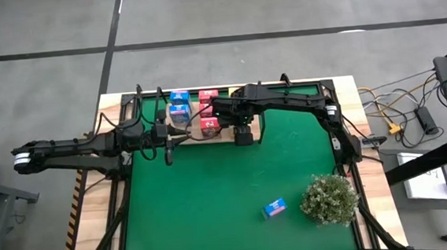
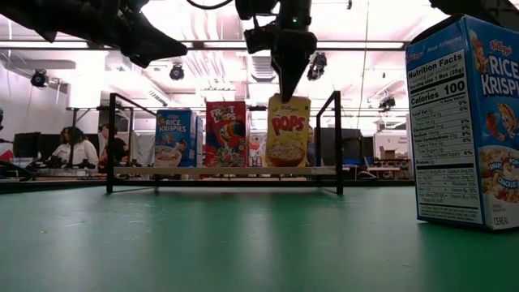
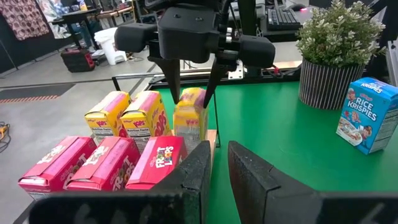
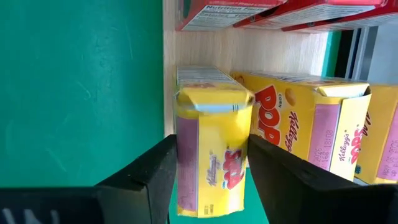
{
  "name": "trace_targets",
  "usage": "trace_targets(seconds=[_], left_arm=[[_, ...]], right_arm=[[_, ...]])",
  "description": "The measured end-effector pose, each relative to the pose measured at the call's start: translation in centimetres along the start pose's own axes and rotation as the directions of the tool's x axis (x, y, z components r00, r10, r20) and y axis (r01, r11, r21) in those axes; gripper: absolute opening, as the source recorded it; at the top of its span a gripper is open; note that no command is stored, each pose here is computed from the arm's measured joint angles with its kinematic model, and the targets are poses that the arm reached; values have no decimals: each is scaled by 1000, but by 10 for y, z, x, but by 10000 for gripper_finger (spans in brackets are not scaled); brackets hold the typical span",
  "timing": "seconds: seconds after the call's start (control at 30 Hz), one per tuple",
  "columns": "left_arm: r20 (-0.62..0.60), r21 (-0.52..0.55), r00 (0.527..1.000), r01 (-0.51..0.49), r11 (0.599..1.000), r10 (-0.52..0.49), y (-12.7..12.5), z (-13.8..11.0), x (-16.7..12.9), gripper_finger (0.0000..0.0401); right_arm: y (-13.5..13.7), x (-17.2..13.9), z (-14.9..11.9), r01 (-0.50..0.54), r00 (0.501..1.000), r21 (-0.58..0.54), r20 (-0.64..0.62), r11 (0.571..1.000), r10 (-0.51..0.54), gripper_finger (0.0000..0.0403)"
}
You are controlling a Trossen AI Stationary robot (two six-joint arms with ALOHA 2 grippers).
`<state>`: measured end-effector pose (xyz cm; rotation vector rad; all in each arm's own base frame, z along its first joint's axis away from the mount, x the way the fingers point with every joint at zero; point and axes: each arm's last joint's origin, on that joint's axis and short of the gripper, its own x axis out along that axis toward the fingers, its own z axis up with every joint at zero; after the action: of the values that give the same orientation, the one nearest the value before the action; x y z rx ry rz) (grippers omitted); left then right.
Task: Stack cereal on shelf
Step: Put the yellow cereal box on the shelf aligned with the other yellow cereal box
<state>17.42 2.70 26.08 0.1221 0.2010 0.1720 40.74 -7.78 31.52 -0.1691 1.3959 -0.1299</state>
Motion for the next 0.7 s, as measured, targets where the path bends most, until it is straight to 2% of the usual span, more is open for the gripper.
trace_targets(seconds=[0.27, 0.4, 0.6, 0.7], left_arm=[[0, -11, 1000, 0, 1000, 0, 0, 0, 0, 40], [0, -11, 1000, 0, 1000, 0, 0, 0, 0, 40], [0, -11, 1000, 0, 1000, 0, 0, 0, 0, 40], [0, -11, 1000, 0, 1000, 0, 0, 0, 0, 40]], right_arm=[[0, 0, 1, 4, 1000, -14, 13, 1000, -4, 196], [-2, -10, 3, 13, 999, -15, 51, 1000, -12, 193], [-7, -29, 8, 35, 989, -1, 145, 999, -35, 181], [-8, -30, 13, 45, 980, 9, 196, 999, -46, 160]])
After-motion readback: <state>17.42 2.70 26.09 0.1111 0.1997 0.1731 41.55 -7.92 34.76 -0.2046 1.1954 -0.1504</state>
